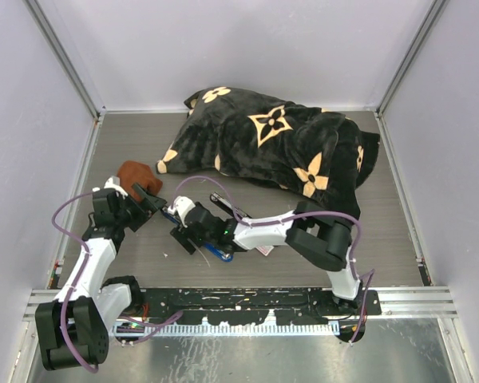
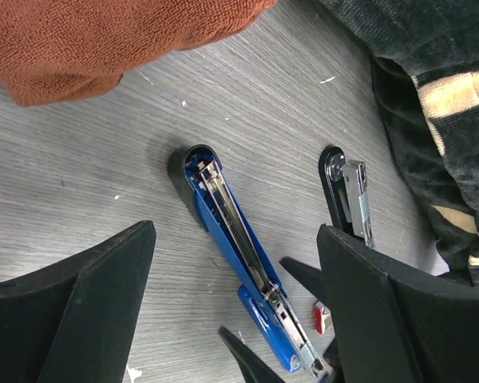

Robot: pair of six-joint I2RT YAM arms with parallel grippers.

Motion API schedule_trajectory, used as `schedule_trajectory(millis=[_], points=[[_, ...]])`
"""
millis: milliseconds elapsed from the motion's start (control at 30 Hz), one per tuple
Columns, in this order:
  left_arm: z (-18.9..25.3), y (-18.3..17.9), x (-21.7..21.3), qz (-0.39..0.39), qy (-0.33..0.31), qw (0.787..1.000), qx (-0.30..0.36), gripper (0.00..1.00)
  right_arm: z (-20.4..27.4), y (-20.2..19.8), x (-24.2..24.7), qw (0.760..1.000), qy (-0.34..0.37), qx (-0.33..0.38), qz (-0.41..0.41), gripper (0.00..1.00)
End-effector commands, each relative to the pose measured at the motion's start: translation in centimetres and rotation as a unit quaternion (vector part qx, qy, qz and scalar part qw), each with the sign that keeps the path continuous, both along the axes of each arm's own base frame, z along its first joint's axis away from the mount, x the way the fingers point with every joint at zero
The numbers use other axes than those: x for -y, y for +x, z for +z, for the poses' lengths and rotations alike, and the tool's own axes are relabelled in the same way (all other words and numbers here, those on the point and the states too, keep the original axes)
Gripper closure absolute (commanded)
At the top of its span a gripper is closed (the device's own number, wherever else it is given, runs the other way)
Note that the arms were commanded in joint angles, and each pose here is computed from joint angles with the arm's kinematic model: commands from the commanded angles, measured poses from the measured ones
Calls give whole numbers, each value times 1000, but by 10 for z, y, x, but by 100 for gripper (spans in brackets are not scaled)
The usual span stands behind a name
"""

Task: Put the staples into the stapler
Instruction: Adjust the stapler at the center of the board, then close the stapler at the center of the board.

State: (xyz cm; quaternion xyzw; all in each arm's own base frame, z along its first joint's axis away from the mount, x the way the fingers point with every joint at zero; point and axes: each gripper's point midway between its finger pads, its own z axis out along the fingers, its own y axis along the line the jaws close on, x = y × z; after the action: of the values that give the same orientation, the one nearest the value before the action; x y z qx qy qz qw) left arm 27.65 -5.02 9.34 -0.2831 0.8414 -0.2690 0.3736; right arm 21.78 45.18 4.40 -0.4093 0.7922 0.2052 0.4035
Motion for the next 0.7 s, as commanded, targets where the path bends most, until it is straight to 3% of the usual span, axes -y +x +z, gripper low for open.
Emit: schedule_trajectory(millis=[0,133,333,500,667], points=[[21,7,-2,-4,14,999,29,15,1,31,-10,999,-14,35,-31,19],[22,6,-1,-7,12,1000,28,15,-4,42,-18,999,-11,40,-25,28],[22,4,-1,-6,13,1000,27,15,-12,43,-27,999,-6,41,16,54],[27,6,1,-11,8,999,36,15,-4,51,-24,999,24,48,7,99],[47,6,12,-40,-7,997,67,11,46,58,-16,988,140,56,-11,99]])
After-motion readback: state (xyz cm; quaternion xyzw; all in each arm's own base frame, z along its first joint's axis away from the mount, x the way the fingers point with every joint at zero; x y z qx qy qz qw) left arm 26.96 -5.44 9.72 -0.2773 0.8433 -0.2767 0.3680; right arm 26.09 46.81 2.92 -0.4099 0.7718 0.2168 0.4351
